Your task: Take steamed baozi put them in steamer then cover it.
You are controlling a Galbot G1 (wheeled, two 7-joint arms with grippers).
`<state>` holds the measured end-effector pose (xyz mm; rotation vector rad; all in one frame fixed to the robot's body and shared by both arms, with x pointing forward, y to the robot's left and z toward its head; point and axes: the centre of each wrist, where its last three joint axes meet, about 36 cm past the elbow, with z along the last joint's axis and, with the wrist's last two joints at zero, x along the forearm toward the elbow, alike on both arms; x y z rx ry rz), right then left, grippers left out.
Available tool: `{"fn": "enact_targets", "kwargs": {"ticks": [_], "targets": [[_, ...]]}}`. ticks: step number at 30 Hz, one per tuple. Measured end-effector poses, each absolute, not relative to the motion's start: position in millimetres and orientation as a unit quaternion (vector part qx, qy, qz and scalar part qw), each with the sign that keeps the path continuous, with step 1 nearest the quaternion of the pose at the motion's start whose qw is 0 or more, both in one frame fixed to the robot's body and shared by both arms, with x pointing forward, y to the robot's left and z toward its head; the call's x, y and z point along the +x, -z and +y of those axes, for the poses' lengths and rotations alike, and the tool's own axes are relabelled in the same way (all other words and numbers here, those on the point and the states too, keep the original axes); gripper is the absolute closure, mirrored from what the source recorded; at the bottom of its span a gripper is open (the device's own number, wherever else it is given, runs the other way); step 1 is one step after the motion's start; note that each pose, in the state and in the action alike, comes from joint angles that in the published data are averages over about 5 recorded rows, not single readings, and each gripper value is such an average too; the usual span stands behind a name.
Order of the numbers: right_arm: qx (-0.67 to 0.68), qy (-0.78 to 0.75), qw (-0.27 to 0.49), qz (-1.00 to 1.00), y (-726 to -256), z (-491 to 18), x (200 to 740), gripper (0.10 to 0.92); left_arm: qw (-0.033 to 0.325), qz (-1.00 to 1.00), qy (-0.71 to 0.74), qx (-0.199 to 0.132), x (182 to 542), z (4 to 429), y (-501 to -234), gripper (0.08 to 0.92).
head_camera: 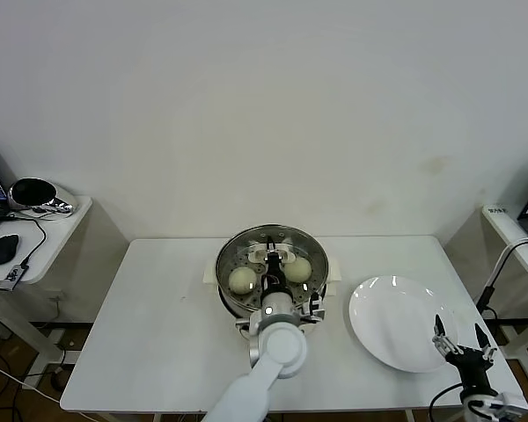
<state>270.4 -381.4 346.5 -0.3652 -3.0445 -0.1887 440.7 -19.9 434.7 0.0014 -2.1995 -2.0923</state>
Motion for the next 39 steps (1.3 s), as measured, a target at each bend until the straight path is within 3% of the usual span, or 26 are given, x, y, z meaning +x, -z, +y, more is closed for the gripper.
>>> {"fn": "enact_targets", "kwargs": {"ticks": [17,20,39], "targets": [[-0.119,0.061,0.034,-0.99,-346.2,-381.2,269.7,0.2,0.055,-0.719,0.693,0.002,441.6,-19.4,-427.1,0.862],[-0.119,0.061,0.034,-0.99,-346.2,-381.1,269.6,0.2,0.054,-0.721,0.691,0.001,440.5,-19.6,-428.0,0.805],[-0.123,0.059,0.036,-0.99,-345.2,-384.6,267.4,0.2,0.026,-0.743,0.669,-0.003,412.6,-16.6,-449.4,0.255]]}}
